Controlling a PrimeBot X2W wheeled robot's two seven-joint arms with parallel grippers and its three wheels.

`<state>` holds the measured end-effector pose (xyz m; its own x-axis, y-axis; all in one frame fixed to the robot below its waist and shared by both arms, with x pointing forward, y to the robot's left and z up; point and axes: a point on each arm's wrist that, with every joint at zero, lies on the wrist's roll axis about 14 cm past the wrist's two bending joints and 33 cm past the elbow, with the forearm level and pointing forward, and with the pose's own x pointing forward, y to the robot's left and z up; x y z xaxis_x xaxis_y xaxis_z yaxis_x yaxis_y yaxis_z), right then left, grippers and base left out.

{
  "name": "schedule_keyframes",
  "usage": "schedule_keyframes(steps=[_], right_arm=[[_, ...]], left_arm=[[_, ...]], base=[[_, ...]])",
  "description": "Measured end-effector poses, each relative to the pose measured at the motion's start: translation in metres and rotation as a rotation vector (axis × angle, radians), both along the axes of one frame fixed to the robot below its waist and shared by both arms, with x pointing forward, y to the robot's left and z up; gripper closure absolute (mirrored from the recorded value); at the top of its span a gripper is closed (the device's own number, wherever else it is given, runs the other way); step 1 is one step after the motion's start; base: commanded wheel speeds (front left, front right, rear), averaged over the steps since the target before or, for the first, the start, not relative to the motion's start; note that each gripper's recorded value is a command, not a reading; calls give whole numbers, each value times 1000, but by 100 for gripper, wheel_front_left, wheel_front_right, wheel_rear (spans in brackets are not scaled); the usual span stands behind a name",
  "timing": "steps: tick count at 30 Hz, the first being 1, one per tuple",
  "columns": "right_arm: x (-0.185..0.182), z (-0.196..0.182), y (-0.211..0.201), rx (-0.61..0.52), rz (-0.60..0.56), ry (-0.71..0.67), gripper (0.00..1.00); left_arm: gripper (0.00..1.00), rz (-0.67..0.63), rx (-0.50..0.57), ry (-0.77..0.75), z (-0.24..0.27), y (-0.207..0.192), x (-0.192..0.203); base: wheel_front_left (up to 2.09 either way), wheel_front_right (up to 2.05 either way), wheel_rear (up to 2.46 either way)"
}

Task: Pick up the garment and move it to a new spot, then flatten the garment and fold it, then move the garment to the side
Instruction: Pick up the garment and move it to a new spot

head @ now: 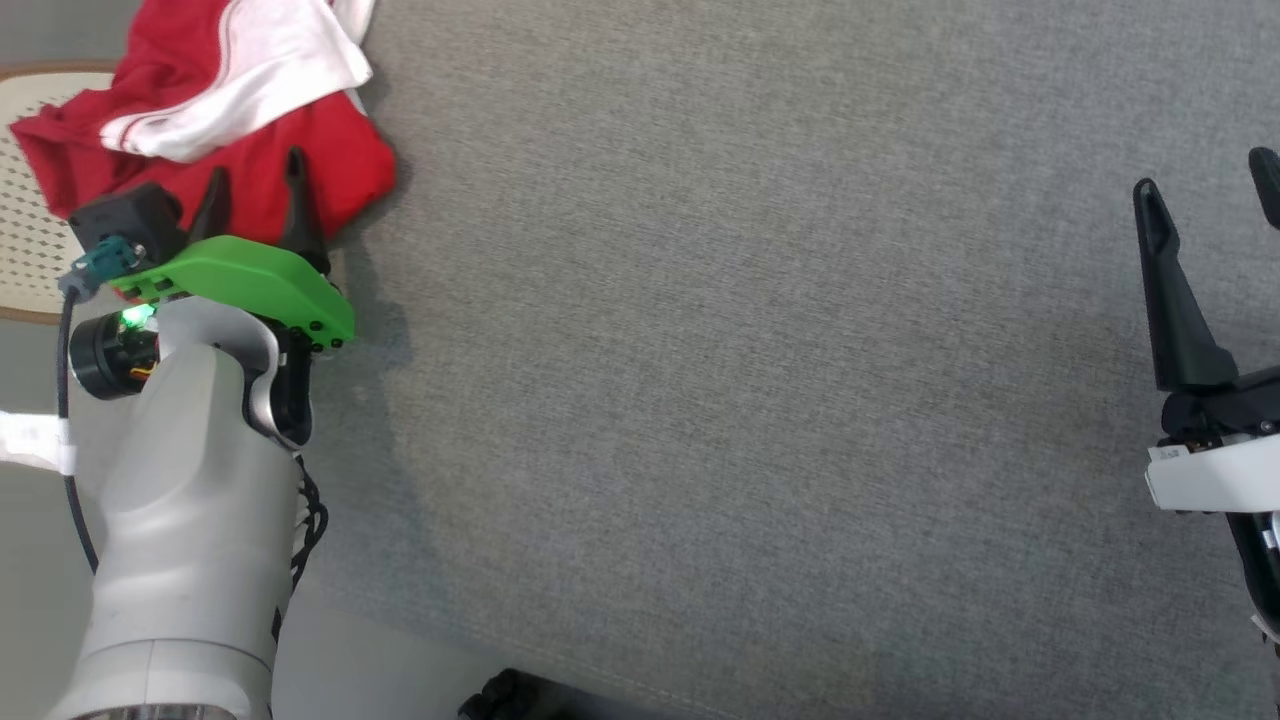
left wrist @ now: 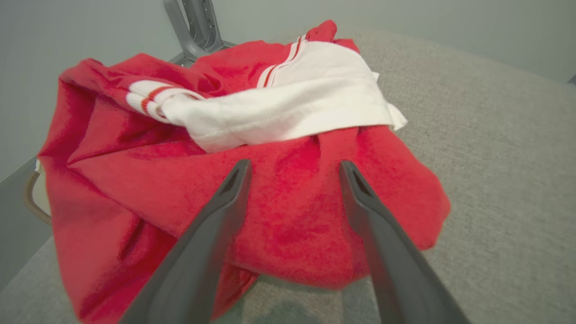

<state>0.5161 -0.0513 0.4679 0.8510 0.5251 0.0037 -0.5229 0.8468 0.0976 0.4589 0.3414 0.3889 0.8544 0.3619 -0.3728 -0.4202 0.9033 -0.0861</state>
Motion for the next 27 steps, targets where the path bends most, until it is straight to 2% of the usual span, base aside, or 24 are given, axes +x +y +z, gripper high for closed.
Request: schedule_keyframes(steps=[3, 8, 9, 10, 11, 20, 24, 27], right_arm=[[4, -13, -18, -16, -49, 19, 0], [3, -29, -46, -50, -118, 51, 0], [2, -31, -51, -59, -131, 51, 0], [2, -31, -55, -61, -141, 52, 0], [2, -33, -58, -65, -151, 54, 0], [-3, -8, -63, -45, -182, -8, 0], [-13, 9, -61, -26, -188, -33, 0], [-24, 19, -59, -19, -188, -46, 0]], left_arm=[[0, -20, -60, 149, -39, -6, 2], [0, -26, -118, 205, -62, -11, 21], [49, -33, -113, 210, -64, -10, 23], [88, -39, -106, 201, -65, -10, 25], [100, -43, -101, 189, -65, -11, 28], [100, -54, 2, 83, -37, -1, 24], [100, -35, 100, -85, 21, 15, 30], [100, -34, 146, -169, 48, 12, 16]], base=[[0, 0, 0], [0, 0, 0], [0, 0, 0], [0, 0, 0], [0, 0, 0], [0, 0, 0], [0, 0, 0], [0, 0, 0]])
